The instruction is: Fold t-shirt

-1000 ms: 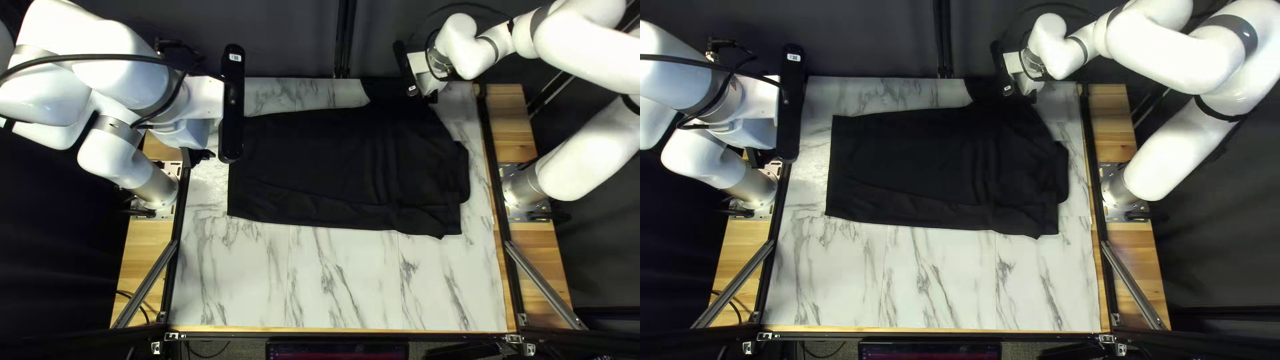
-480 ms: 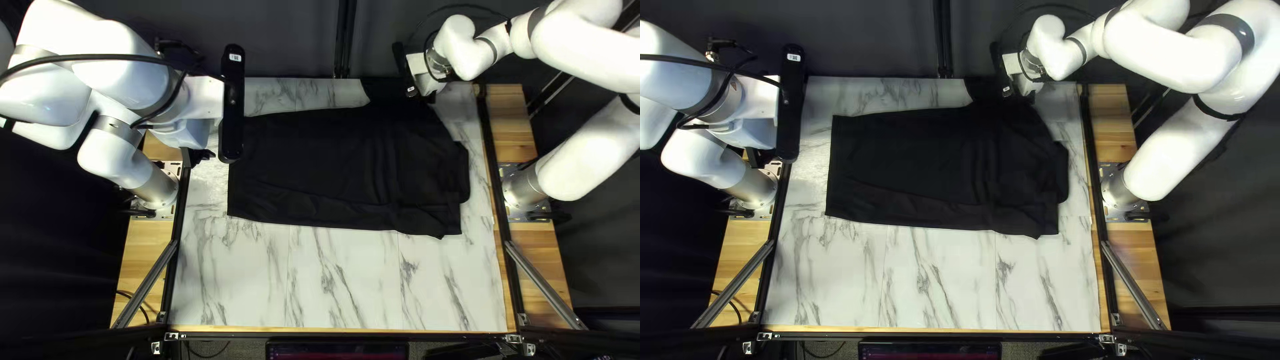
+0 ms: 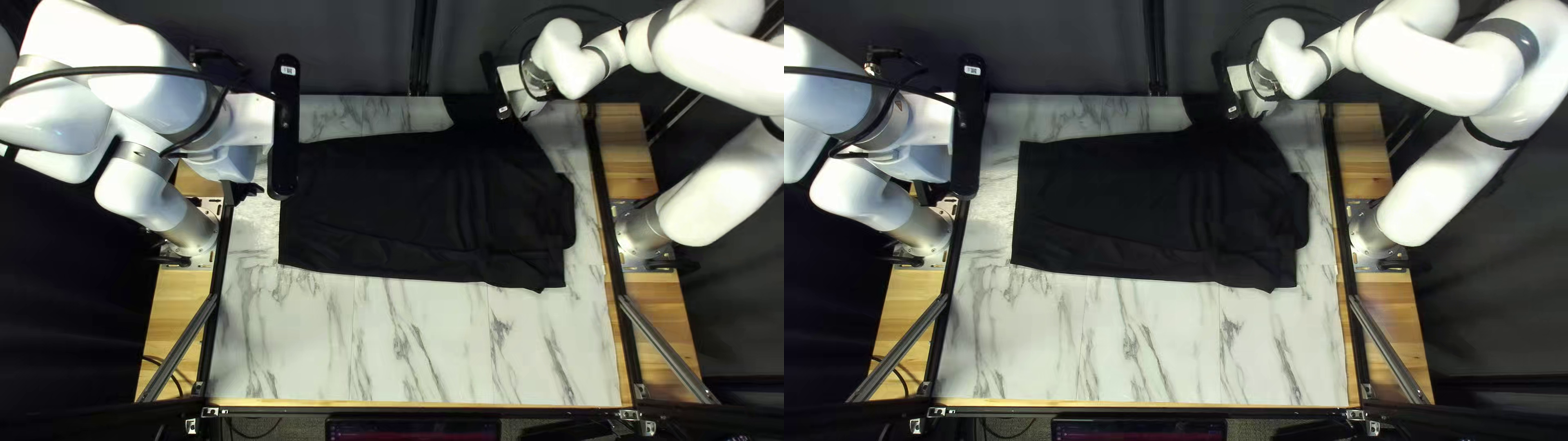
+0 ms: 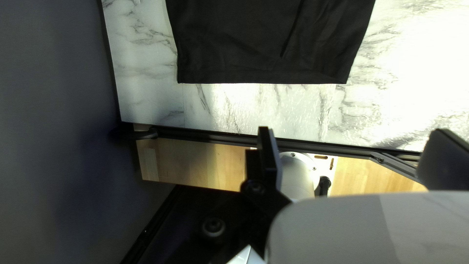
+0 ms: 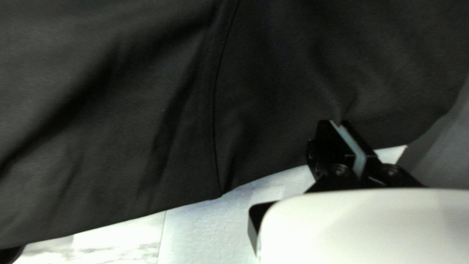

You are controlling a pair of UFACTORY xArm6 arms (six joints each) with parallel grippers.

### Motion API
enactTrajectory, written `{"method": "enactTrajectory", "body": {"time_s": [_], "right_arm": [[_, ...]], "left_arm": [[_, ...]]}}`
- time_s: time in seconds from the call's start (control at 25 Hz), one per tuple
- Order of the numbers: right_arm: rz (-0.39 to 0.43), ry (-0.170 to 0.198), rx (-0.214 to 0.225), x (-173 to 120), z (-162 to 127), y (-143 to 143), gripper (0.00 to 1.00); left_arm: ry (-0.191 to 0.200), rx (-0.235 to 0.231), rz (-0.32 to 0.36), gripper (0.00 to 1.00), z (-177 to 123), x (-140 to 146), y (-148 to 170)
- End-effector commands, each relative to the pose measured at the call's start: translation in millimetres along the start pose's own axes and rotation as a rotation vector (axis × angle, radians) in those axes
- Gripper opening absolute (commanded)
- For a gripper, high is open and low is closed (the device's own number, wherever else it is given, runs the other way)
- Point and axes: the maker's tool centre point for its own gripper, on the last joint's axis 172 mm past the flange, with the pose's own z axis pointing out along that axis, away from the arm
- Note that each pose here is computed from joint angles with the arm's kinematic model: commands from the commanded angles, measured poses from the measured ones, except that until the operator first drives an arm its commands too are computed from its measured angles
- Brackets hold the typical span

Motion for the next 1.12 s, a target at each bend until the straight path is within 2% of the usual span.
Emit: {"method": "enactTrajectory", "body": {"time_s": [0.04,0.36,0.84,1.12], "right_arm": [[-0.002,-0.005,-0.031,8,-19,-16,0.00],[-0.007,-0.009,-0.079,20,-45,-51,0.00],[-0.014,-0.005,-0.129,33,-62,-117,0.00],[-0.024,-0.005,-0.159,39,-78,-137,0.00]], "left_arm": [[0.000,0.000,0.000,1.00,0,0,0],[0.000,0.000,0.000,1.00,0,0,0],[0.000,0.000,0.000,1.00,0,0,0],[0.000,0.000,0.000,1.00,0,0,0]]}}
